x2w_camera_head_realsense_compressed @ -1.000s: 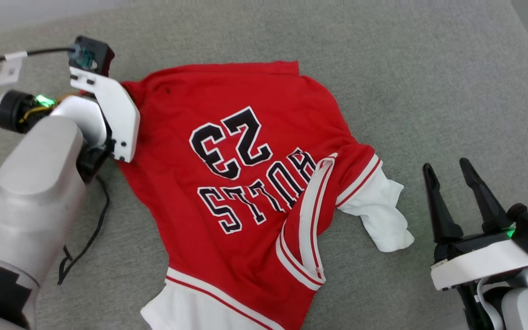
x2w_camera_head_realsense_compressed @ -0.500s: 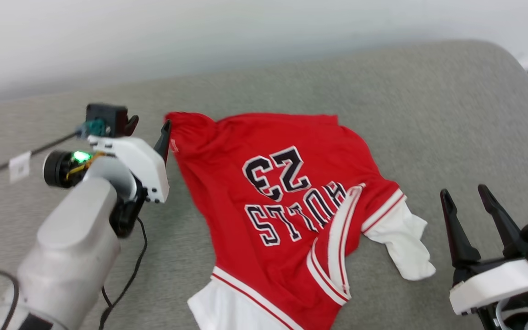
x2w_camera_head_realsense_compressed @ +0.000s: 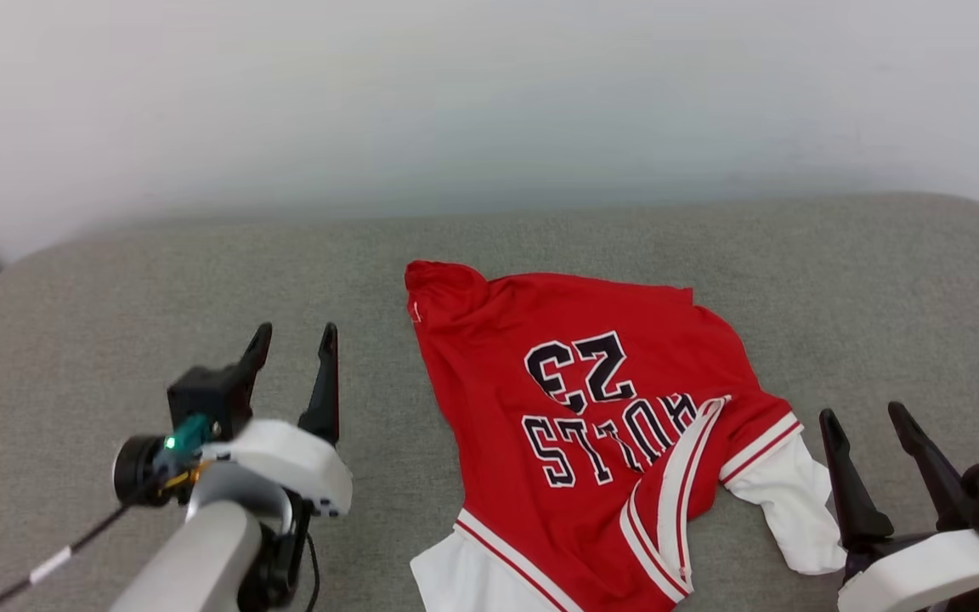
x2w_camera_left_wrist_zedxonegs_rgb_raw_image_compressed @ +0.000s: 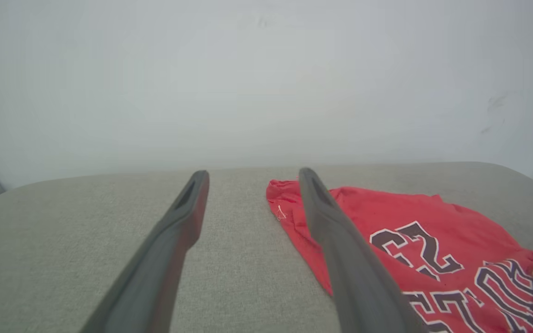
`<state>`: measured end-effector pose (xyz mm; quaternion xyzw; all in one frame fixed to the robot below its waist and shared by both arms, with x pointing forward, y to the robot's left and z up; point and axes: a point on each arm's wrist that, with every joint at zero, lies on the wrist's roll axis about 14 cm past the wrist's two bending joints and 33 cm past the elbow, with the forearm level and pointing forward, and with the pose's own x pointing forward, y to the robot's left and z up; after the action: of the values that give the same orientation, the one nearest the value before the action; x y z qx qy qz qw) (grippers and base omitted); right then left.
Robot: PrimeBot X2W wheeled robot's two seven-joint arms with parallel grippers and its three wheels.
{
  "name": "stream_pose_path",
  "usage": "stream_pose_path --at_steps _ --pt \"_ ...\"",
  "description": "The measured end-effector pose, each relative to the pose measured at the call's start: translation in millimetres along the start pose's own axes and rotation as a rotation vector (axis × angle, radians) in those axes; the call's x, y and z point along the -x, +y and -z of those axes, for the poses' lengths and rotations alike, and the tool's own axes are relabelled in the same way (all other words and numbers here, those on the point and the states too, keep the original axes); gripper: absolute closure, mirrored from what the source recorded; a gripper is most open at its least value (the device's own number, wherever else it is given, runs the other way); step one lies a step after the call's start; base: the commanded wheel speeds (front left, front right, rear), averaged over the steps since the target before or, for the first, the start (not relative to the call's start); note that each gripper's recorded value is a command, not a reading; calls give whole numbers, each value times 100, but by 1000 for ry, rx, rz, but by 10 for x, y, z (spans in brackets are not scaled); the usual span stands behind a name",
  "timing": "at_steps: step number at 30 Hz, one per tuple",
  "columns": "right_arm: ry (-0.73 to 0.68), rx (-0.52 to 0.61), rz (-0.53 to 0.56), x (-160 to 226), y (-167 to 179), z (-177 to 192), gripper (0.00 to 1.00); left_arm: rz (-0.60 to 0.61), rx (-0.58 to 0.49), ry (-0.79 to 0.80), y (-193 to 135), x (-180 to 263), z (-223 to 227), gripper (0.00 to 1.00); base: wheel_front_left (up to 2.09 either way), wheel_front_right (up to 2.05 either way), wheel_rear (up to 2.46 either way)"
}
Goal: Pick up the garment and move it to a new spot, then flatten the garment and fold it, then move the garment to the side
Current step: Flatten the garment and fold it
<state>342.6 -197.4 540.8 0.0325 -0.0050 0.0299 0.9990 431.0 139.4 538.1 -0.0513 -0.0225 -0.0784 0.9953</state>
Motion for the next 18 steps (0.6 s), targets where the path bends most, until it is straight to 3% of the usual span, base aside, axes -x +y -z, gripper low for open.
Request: stream_pose_path --at_steps 7,18 --pt "12 -2 -28 50 95 23 0 -75 7 -42 69 489 -24 0 0 0 0" --pt "18 -4 -39 135 154 28 0 -97 38 42 -20 886 285 0 0 0 0"
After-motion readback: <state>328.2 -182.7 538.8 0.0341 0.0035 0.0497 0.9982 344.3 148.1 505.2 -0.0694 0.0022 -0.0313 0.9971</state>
